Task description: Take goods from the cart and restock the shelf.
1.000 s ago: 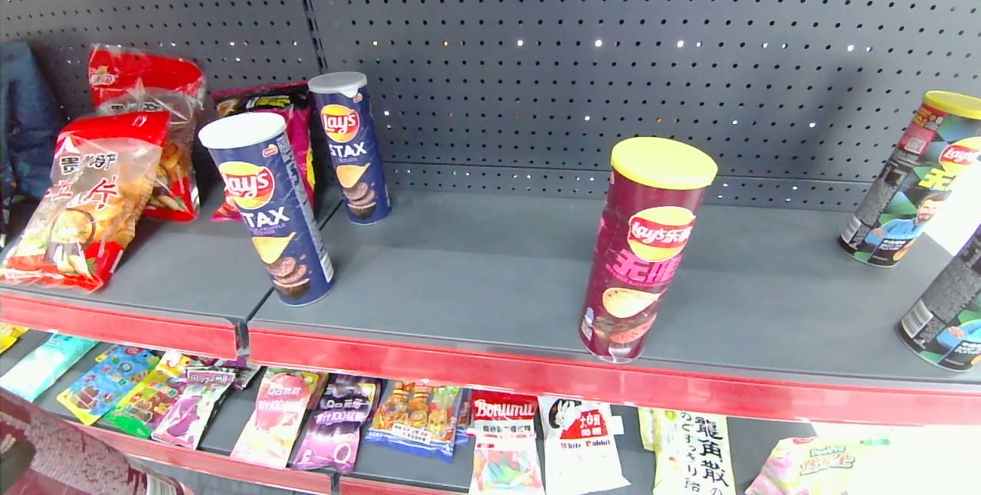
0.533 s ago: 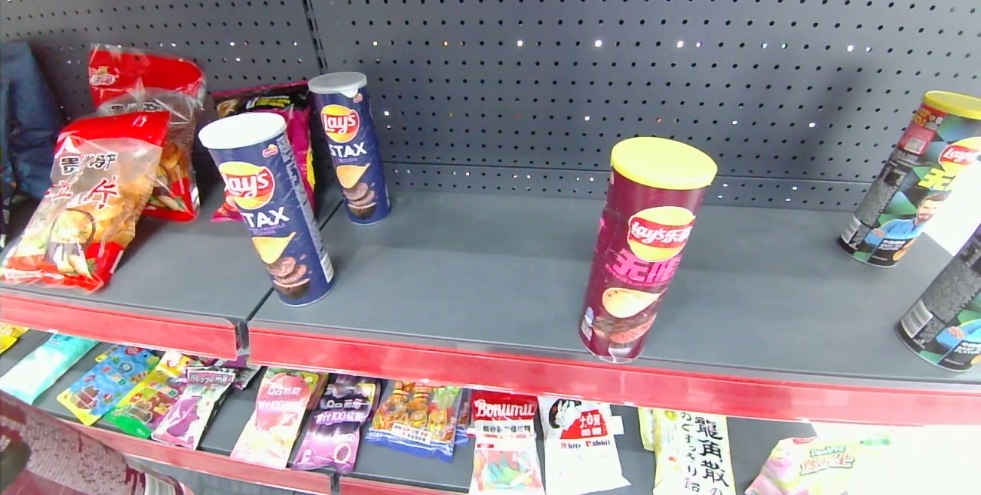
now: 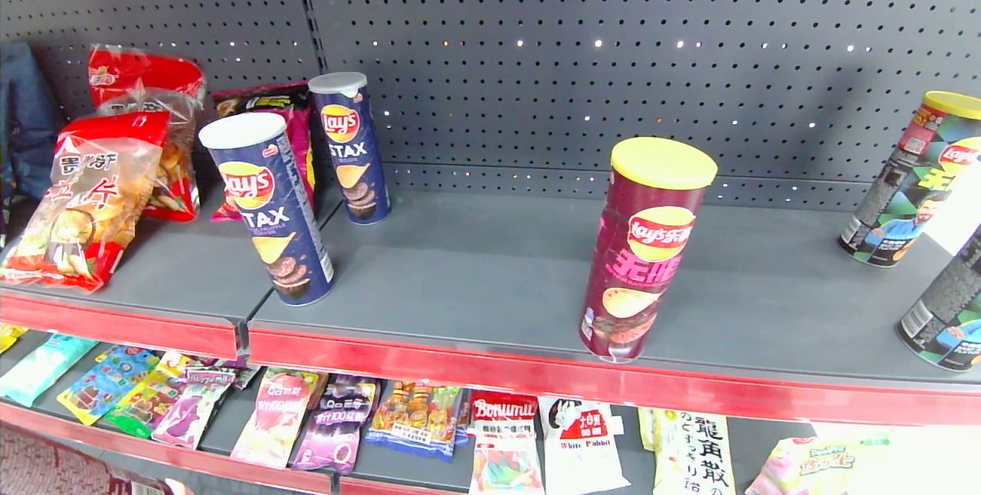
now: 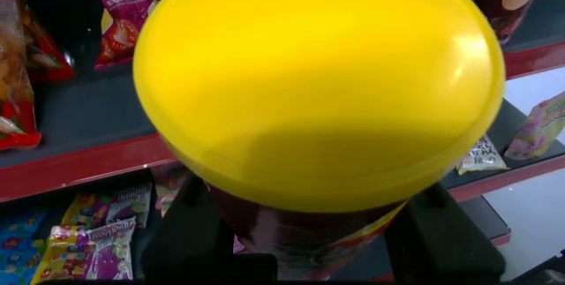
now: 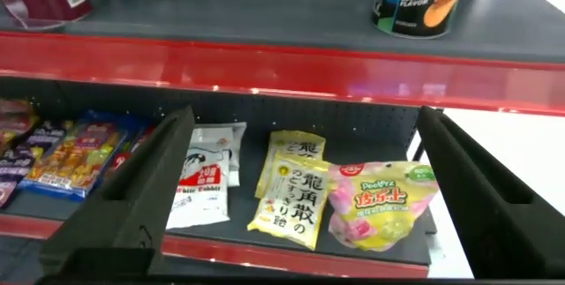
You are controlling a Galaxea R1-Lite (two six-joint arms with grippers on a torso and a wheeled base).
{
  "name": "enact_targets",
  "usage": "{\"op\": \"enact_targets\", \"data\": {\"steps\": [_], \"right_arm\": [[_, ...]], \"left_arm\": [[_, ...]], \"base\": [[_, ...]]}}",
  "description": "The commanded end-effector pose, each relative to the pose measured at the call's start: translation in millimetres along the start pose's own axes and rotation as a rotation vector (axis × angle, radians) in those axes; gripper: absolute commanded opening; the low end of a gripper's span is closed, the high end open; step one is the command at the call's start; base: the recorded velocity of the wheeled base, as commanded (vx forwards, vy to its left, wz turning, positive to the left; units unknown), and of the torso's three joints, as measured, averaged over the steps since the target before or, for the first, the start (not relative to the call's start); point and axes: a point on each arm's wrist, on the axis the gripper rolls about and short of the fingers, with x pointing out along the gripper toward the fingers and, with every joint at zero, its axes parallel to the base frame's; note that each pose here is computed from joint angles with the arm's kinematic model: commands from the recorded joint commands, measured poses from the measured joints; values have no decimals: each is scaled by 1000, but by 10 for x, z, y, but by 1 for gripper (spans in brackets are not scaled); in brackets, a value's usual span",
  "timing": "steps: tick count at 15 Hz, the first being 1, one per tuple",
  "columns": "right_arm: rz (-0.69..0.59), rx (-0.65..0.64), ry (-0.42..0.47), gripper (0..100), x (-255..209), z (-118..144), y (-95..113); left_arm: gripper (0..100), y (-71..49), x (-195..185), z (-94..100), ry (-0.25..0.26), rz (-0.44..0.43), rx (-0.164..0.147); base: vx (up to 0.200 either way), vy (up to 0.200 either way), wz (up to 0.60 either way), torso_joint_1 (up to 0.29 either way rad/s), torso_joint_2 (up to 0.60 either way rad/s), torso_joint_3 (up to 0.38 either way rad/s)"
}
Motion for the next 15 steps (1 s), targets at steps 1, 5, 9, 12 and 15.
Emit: {"op": "enact_targets", "data": {"steps": [1,5,9,12,15], "right_arm": [[13,7,7,100,4,-19,3],[7,2,7,100,4,-19,2],[7,2,7,100,4,-19,2],[7,5,7,100,4,-19,2],[8,5,7,100,4,-19,2]], "left_arm": [[0,-4,-17,-16,-5,1,0],[0,-3,-20,-6,-10,5,1],[0,-2,-21,6,-12,6,1],[0,-1,-17,11,-11,3,1],[0,0,-11,11,-8,3,1]], "base": [[0,0,0,0,0,0],[0,0,0,0,0,0],[0,0,0,0,0,0],[0,0,-400,2,2,2],[0,0,-600,7,4,1]]}}
